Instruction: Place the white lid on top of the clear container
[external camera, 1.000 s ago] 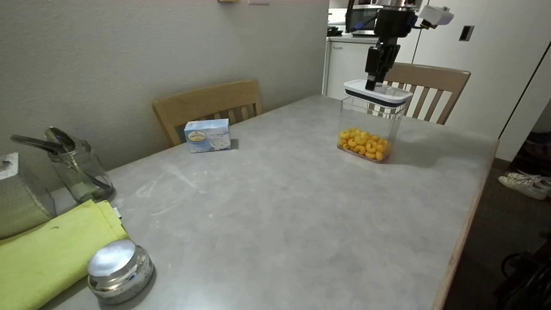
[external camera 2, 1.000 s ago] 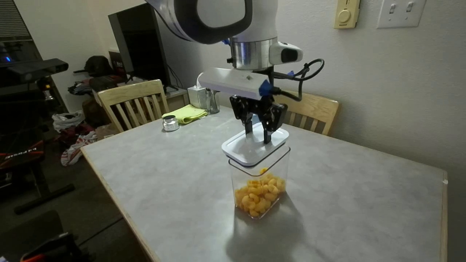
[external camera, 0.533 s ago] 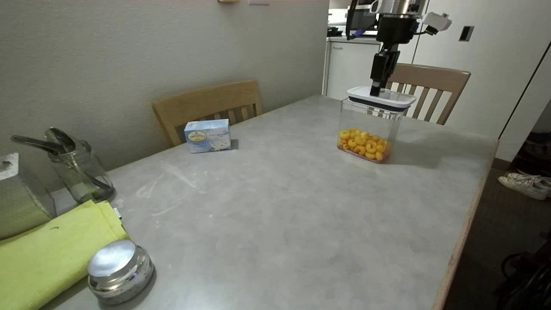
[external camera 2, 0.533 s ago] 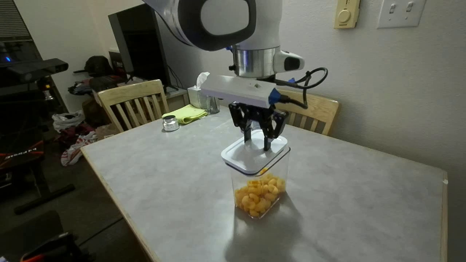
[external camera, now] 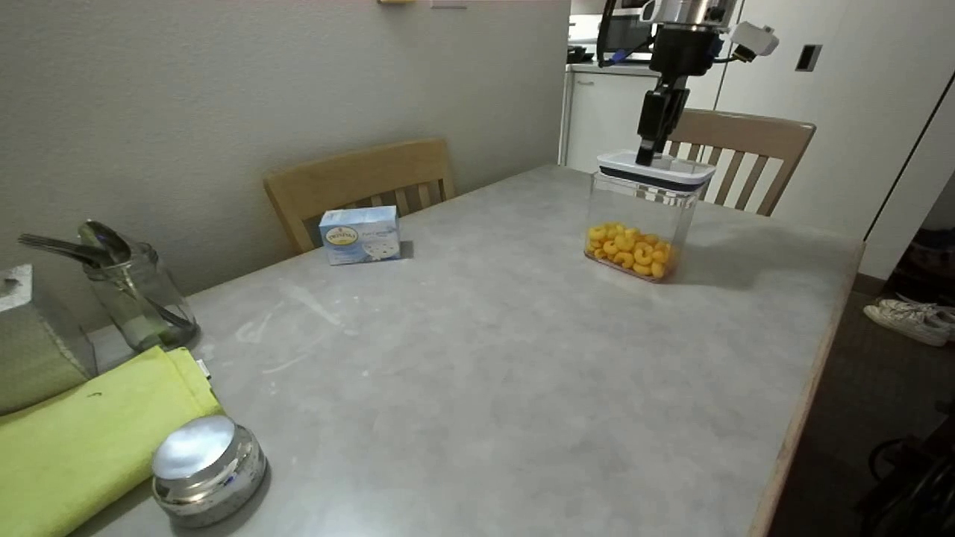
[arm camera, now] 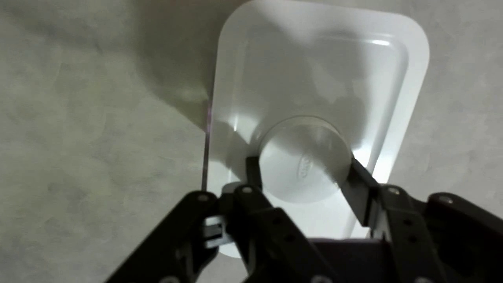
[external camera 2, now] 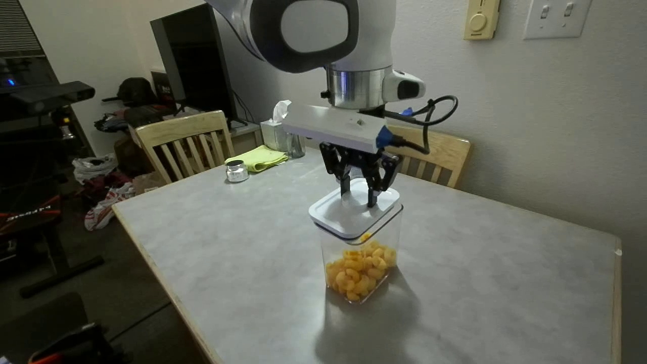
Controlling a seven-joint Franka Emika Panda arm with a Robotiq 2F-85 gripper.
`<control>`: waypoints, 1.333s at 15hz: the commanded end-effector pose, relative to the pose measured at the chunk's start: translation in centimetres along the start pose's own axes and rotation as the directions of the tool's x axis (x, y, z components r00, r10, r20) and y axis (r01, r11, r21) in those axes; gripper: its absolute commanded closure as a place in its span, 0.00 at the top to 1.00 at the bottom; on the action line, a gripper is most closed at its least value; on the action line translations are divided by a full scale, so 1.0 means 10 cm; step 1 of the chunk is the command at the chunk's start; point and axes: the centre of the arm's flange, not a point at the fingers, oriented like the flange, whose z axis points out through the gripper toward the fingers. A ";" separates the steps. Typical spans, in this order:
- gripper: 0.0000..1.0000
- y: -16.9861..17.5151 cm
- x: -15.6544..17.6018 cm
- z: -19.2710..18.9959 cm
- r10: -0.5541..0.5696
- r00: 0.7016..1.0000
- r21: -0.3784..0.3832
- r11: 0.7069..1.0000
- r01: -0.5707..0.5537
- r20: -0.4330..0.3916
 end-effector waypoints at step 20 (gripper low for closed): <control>1.00 -0.17 0.09 0.04 0.062 0.995 -0.098 0.993 -0.069 -0.075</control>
